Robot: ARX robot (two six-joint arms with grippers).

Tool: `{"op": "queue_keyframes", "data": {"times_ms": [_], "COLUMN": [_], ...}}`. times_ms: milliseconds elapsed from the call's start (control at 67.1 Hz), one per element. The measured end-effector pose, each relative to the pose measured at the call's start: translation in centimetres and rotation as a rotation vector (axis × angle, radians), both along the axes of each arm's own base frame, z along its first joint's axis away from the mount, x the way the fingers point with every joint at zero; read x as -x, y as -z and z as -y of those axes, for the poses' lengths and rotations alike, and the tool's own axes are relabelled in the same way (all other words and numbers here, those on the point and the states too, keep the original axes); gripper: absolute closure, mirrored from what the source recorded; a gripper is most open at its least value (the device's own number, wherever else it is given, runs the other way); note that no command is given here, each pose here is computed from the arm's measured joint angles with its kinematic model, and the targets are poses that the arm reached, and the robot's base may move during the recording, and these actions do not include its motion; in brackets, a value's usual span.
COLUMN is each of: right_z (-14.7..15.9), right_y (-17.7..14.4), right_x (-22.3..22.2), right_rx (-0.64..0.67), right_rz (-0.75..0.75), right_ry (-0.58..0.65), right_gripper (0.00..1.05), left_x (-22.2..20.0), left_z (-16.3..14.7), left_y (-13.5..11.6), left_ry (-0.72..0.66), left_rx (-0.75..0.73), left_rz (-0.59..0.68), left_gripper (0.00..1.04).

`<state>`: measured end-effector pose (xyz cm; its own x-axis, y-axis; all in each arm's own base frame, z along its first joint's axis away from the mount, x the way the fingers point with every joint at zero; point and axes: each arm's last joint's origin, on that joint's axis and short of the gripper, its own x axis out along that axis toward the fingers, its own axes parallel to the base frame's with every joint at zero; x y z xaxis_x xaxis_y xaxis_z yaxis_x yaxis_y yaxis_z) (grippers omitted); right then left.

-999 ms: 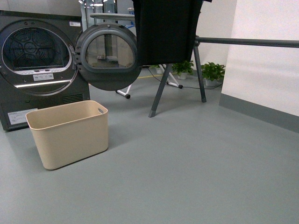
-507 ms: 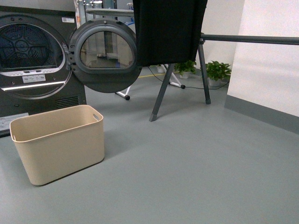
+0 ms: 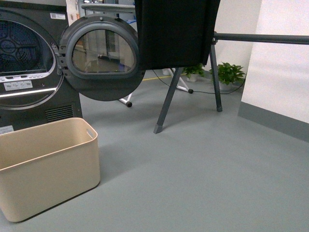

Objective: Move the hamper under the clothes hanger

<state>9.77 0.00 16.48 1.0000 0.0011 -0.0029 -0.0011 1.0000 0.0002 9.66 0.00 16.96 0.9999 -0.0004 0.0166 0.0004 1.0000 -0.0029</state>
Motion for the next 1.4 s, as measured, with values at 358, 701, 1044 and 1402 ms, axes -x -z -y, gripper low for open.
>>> {"op": "queue_keyframes", "data": {"times_ms": [358,701,1044,1402], "right_z": [0.00,0.00,0.00,0.00], "right_y": [-0.02,-0.01,-0.01,-0.01], "right_x": [0.01,0.01,0.01,0.01], "right_rx": [0.000,0.001,0.000,0.000], "right_rz": [0.002,0.002,0.002,0.001], "right_ry": [0.000,-0.002,0.001,0.000], "right_gripper": [0.08,0.08,0.08,0.08], "left_x": [-0.01,0.00,0.00,-0.01], "left_z": [0.00,0.00,0.00,0.00], "left_y": [0.01,0.00,-0.01,0.02], "left_ry": [-0.002,0.000,0.000,0.000], "left_rx": [0.000,0.000,0.000,0.000], "left_rz": [-0.002,-0.001,0.000,-0.003], "left_gripper": [0.07,0.07,0.07,0.07]}}
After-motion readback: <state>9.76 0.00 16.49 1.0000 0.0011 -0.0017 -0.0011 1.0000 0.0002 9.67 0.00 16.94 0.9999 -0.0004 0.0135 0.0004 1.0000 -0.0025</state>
